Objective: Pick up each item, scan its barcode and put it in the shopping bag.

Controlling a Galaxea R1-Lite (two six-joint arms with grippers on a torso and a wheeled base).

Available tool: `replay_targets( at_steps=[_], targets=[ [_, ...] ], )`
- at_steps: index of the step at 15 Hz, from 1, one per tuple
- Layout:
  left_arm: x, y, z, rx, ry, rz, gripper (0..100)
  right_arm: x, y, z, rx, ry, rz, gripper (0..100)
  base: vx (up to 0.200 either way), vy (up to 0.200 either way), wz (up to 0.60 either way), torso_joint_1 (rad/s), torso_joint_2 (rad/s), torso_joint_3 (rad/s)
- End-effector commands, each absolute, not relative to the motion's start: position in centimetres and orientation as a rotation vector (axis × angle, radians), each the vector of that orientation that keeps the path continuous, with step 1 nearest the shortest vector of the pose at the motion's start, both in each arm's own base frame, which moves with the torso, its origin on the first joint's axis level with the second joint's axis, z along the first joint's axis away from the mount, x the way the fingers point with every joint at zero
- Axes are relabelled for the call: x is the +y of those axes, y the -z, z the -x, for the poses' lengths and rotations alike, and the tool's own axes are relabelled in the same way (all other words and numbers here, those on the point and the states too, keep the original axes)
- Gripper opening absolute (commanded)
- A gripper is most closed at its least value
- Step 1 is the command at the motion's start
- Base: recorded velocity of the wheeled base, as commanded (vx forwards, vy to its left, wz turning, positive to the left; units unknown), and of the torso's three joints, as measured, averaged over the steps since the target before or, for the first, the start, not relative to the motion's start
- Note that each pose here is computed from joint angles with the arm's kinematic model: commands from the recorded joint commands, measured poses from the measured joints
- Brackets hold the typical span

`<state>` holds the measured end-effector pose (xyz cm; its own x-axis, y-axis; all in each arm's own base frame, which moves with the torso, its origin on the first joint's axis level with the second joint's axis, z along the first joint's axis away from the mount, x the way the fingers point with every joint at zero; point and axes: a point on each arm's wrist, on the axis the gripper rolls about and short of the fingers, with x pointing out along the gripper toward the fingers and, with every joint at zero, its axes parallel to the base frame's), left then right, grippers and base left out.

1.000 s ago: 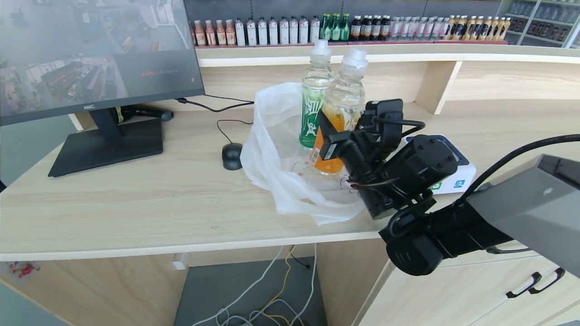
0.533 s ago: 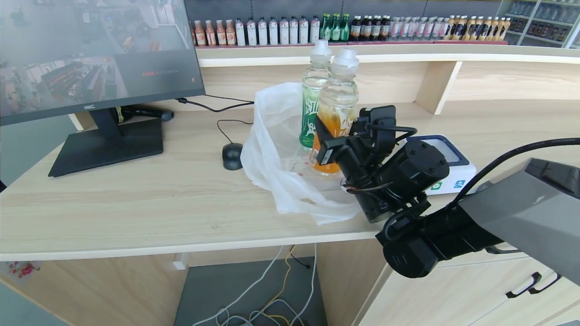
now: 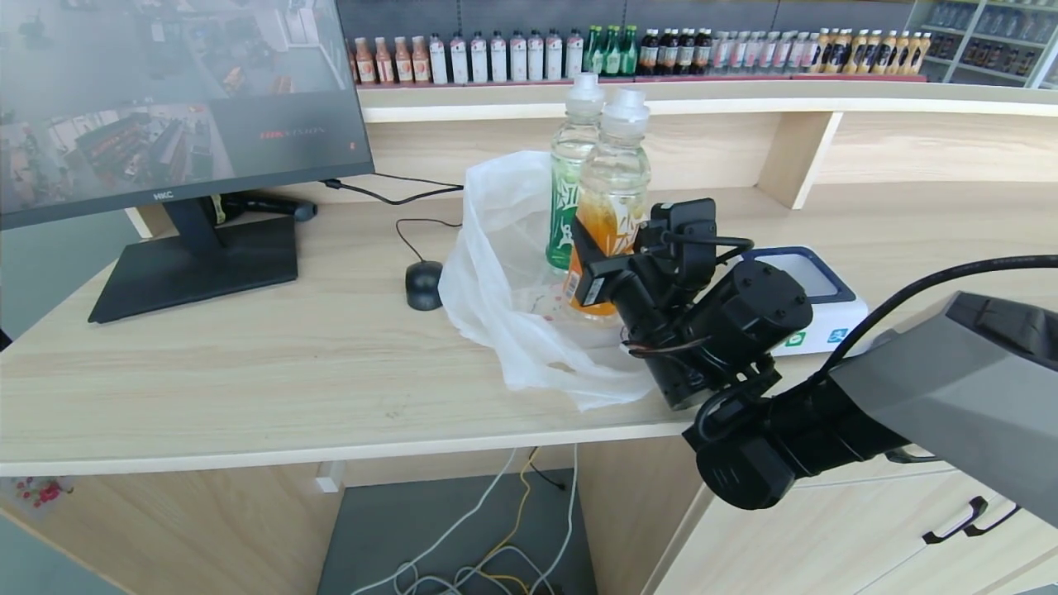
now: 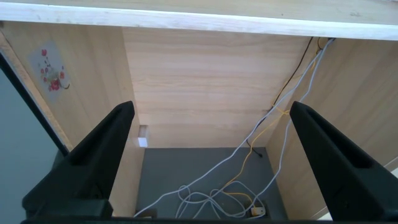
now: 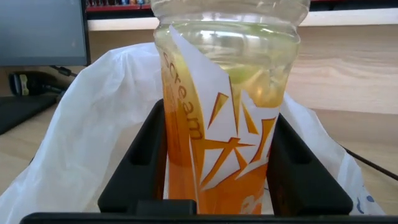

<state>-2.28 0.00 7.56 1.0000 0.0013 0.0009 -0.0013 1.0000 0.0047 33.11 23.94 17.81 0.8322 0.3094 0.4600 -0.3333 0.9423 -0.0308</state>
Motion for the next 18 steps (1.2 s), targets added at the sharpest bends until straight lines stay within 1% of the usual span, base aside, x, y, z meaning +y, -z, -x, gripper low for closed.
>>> replay_targets(
  at_steps=[1, 11, 12, 15, 18],
  targets=[
    [0.0, -7.6, 2.3, -0.002, -0.002, -0.005, 100, 24.0, -17.4, -33.1, -0.466, -0.343, -0.045, 0, 0.0, 0.0, 0.0, 0.0, 0.0, 0.0],
    [0.0, -7.6, 2.3, -0.002, -0.002, -0.005, 100, 25.3, -16.6, -31.7, -0.433, -0.393, -0.042, 0, 0.0, 0.0, 0.0, 0.0, 0.0, 0.0],
    [0.0, -7.6, 2.3, -0.002, -0.002, -0.005, 100, 25.3, -16.5, -31.7, -0.432, -0.393, -0.041, 100, 0.0, 0.0, 0.0, 0.0, 0.0, 0.0],
    [0.0, -7.6, 2.3, -0.002, -0.002, -0.005, 100, 25.2, -16.2, -31.6, -0.418, -0.398, -0.05, 100, 0.0, 0.0, 0.0, 0.0, 0.0, 0.0],
    [0.0, -7.6, 2.3, -0.002, -0.002, -0.005, 100, 25.0, -16.9, -31.4, -0.432, -0.394, -0.06, 100, 0.0, 0.0, 0.0, 0.0, 0.0, 0.0]
  ],
)
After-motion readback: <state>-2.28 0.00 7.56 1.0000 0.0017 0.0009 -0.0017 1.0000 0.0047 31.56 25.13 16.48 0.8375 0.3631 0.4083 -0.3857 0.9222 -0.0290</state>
